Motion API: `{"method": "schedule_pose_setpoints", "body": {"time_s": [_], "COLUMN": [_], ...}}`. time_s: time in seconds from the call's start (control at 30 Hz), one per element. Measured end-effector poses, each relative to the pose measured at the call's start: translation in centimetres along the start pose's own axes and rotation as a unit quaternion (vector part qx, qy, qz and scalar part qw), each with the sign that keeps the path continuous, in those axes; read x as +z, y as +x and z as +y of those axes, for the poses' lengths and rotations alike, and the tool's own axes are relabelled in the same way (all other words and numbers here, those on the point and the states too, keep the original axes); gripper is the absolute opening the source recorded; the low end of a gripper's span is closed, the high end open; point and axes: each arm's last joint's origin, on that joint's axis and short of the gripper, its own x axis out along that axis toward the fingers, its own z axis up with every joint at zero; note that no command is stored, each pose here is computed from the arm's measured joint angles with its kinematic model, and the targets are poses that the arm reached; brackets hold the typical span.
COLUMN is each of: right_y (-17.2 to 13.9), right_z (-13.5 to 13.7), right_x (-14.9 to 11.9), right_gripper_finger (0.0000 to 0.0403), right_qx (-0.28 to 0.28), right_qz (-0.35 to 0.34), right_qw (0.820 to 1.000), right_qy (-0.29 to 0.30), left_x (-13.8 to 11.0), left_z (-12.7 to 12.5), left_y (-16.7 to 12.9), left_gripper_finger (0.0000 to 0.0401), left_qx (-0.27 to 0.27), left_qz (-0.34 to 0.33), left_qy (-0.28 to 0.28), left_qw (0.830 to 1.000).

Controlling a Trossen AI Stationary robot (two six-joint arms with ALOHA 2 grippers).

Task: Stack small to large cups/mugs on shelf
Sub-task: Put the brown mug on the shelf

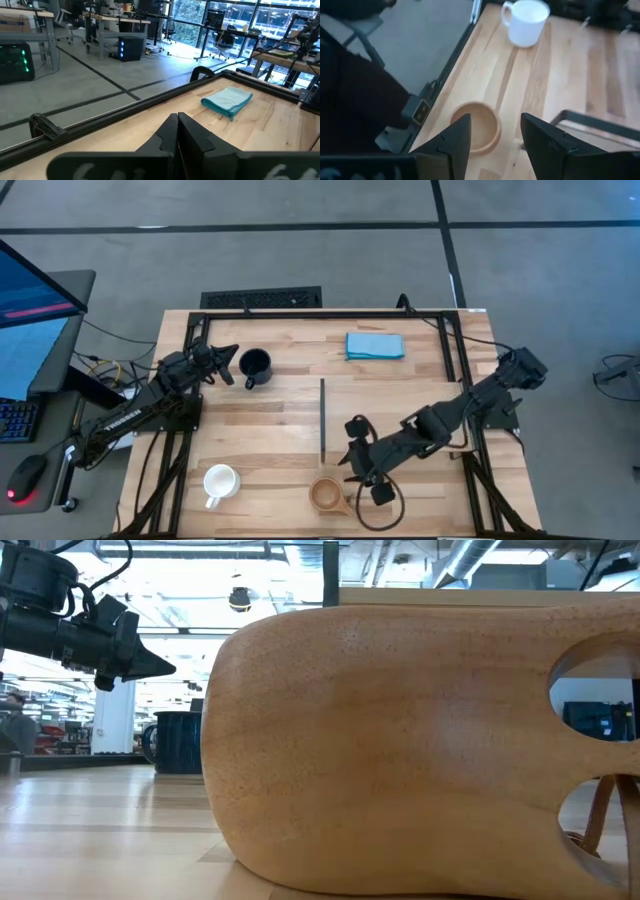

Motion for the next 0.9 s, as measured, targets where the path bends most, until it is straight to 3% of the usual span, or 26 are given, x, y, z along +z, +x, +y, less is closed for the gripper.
{"method": "schedule_pose_setpoints", "body": {"time_s": [0.5,0.9], "right_y": [4.4,4.9], "right_z": [0.5,0.8], "right_x": [-1.3,-1.4], "right_gripper_finger": [0.0189,0.0189], "right_qx": [-0.001,-0.002], "right_qz": [0.038,0.038], "right_qw": [0.998,0.99], "right_qy": [0.054,0.135], "left_x": [0.0,0.0], "left_z": [0.0,0.0], "left_y": [0.0,0.0], "left_gripper_finger": [0.0,0.0], "left_qx": [0.0,0.0], "left_qz": [0.0,0.0], "left_qy": [0.004,0.004], "left_qw": [1.0,1.0]}}
